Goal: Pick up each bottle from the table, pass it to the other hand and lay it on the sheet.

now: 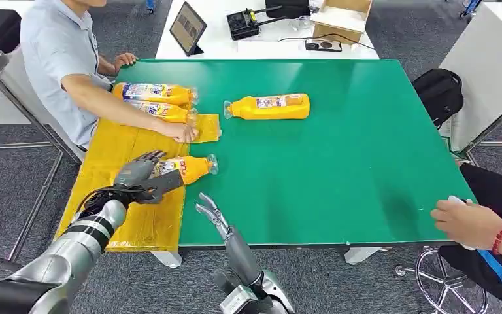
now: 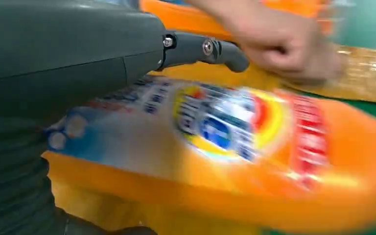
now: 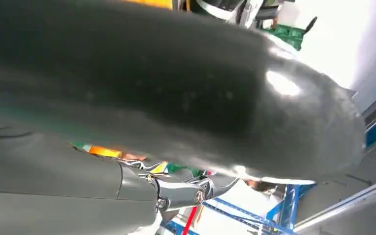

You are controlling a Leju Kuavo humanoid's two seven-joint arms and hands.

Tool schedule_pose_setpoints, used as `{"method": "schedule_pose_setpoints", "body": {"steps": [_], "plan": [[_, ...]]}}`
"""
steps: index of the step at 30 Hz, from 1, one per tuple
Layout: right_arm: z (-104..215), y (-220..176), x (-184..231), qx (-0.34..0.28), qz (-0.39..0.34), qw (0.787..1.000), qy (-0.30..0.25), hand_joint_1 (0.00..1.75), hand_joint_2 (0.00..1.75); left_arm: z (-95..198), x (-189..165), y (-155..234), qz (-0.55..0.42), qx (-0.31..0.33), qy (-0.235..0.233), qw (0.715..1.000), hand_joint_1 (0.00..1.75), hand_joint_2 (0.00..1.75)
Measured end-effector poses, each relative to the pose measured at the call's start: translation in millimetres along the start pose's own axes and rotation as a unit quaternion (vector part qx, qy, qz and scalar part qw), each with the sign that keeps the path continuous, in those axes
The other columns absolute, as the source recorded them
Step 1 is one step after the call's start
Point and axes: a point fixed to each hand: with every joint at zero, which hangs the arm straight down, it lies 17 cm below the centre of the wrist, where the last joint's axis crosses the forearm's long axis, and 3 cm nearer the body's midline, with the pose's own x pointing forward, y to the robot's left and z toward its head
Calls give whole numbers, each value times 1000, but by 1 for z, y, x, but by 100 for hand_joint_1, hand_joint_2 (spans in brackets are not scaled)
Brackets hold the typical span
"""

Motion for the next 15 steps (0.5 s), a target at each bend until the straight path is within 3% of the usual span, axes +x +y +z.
{"method": "schedule_pose_setpoints", "body": {"steps": [8, 15], "plan": [[-2, 0, 1, -1, -4, 1000, -1, 0, 0, 1, 10, -1, 36, -15, -31, 999, 0, 175], [-2, -2, 0, -5, 1, 1000, -1, 0, 0, 1, 21, 36, 83, 74, -68, 991, 0, 175]]}}
